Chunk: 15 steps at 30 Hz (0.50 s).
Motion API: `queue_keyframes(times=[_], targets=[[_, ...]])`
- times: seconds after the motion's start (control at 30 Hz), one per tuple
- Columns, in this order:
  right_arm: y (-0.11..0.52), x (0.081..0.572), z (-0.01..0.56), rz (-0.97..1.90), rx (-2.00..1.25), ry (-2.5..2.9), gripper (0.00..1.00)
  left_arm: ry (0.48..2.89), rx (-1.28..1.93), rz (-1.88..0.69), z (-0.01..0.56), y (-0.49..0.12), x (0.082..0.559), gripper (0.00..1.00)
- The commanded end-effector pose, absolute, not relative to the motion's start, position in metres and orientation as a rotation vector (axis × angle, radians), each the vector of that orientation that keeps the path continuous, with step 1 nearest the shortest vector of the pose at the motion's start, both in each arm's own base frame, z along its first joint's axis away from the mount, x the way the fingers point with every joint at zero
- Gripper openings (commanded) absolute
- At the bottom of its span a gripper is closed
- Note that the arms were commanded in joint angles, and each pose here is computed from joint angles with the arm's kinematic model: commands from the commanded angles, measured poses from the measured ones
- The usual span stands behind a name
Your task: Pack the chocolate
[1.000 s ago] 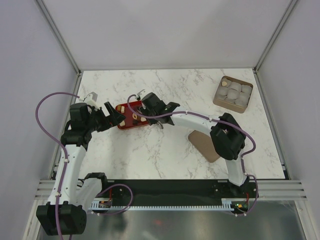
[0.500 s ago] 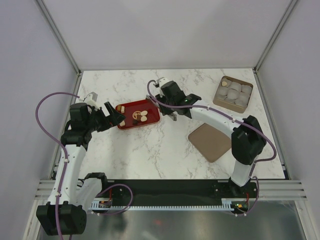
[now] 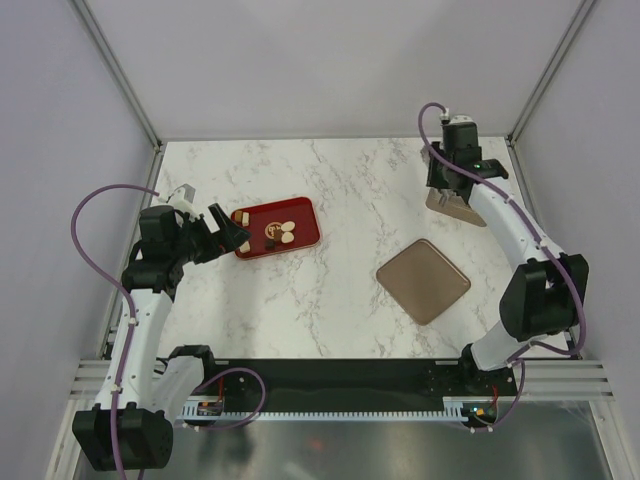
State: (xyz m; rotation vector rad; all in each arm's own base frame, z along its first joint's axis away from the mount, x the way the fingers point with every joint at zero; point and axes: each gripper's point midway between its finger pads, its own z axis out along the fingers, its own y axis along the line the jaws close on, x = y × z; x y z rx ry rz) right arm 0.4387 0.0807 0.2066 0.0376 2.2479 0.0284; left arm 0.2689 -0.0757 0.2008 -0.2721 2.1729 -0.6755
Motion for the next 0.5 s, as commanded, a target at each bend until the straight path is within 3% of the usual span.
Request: queue_keyframes(times=[0.0, 0.17, 0.47], targets=[[0.026, 0.443, 0.214, -0.072, 0.226, 2.249, 0.33, 2.134, -0.215, -0.667, 0.208, -0.075, 0.272, 0.99], [-0.029, 0.449, 0.195, -0.162, 0.375, 2.289, 0.33, 2.135, -0.216, -0.667, 0.208, -0.075, 0.272, 0.99], [-0.059, 0.456, 0.176, -0.195, 0.454, 2.317, 0.33, 2.138, -0.217, -0.668, 0.207, -0.075, 0.273, 0.99]])
